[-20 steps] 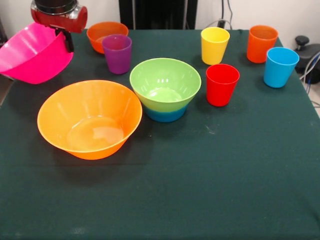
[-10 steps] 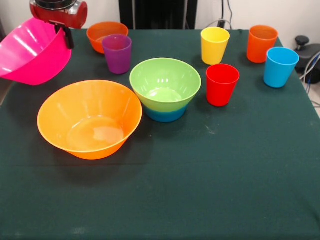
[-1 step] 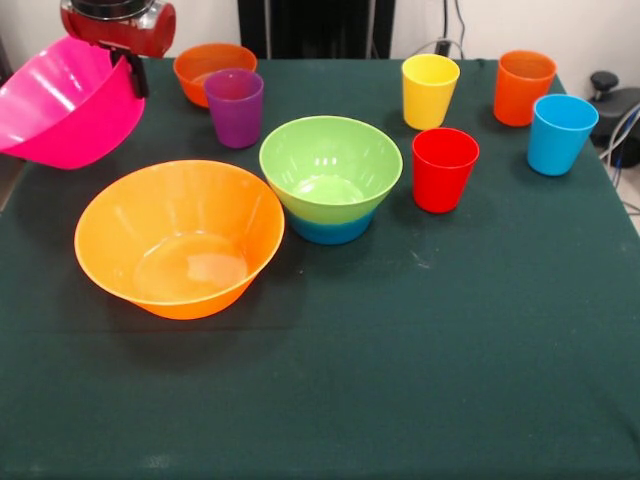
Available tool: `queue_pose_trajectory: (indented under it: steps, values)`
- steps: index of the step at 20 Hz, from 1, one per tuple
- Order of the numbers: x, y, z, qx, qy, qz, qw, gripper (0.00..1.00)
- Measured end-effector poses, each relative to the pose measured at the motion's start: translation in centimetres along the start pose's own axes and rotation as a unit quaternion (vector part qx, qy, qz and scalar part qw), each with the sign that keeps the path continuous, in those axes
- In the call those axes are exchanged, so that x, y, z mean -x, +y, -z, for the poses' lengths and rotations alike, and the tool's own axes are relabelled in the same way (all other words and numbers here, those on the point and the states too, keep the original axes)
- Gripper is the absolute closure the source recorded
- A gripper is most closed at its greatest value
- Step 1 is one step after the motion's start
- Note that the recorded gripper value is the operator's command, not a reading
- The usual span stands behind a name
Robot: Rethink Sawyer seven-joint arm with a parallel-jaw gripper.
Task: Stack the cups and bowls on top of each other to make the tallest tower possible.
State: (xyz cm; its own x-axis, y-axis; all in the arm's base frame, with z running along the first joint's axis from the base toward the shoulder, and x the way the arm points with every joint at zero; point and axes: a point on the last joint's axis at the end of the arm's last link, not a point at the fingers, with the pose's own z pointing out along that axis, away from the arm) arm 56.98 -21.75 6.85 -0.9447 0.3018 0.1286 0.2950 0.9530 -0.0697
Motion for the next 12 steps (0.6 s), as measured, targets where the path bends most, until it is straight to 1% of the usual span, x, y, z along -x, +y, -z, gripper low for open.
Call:
queue_pose_trajectory:
  steps: [12]
  values:
    - [0.23,0.19,0.52,0.006,-0.001,-0.007,1.0000,1.00]
